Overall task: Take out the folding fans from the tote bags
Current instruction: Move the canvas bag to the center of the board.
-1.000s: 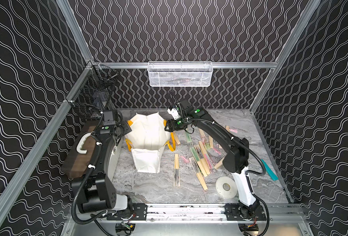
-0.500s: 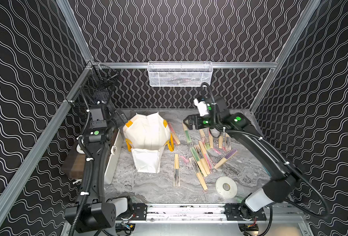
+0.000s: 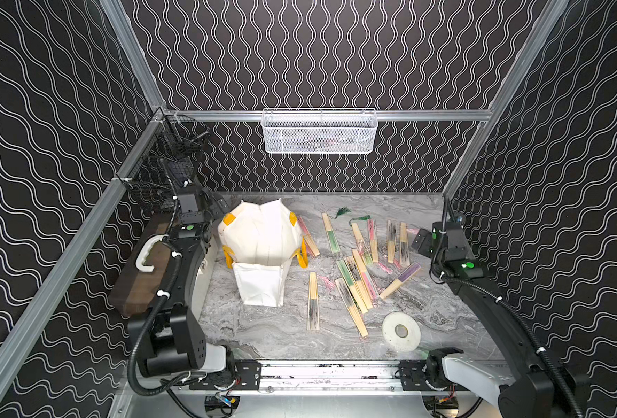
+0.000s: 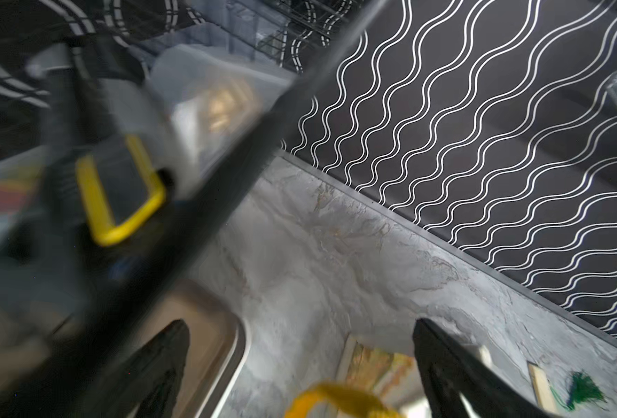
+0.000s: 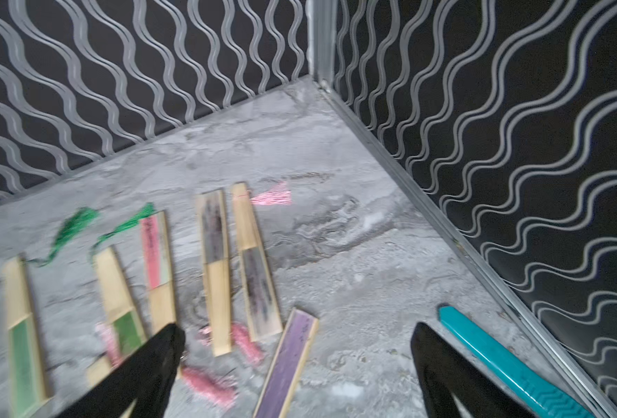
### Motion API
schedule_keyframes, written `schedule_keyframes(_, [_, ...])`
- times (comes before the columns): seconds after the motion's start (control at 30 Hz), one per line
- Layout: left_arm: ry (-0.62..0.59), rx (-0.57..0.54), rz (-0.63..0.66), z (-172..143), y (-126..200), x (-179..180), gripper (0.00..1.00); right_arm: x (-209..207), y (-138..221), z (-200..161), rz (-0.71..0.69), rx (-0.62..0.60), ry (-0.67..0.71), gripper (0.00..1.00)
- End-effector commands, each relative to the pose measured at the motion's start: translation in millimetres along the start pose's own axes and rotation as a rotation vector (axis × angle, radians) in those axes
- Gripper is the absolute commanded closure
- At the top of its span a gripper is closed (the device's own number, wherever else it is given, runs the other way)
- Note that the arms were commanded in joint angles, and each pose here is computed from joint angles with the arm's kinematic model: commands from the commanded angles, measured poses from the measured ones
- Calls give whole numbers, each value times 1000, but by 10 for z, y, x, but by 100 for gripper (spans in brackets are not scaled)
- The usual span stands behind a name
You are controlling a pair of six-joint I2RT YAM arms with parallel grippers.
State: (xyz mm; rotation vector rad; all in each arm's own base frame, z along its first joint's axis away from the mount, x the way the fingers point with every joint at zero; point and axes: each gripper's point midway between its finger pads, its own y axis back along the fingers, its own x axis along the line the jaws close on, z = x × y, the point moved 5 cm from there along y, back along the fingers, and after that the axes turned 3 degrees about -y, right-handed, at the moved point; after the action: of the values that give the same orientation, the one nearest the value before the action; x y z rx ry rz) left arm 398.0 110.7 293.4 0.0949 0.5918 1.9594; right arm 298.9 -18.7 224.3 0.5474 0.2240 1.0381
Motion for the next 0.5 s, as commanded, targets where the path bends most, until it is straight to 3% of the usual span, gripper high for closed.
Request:
schedule_keyframes(0.0, [-43,-85,-65,144,-156,-117,1,1,-225,43,-2,-167,-13,0])
schedule_keyframes(0.13, [-94,-72,-93,-3,-390,-150,1,-10,-555,-336,2,-162,59,0])
schedule_keyframes(0.33, [-139,-40,-76,-298,-594,-83,1,-28,-749,-731,125,-226,56,0])
schedule_keyframes(0.47, [-143,-49,-74,-356,-636,-58,1,31,-799,-753,219,-249,55,0])
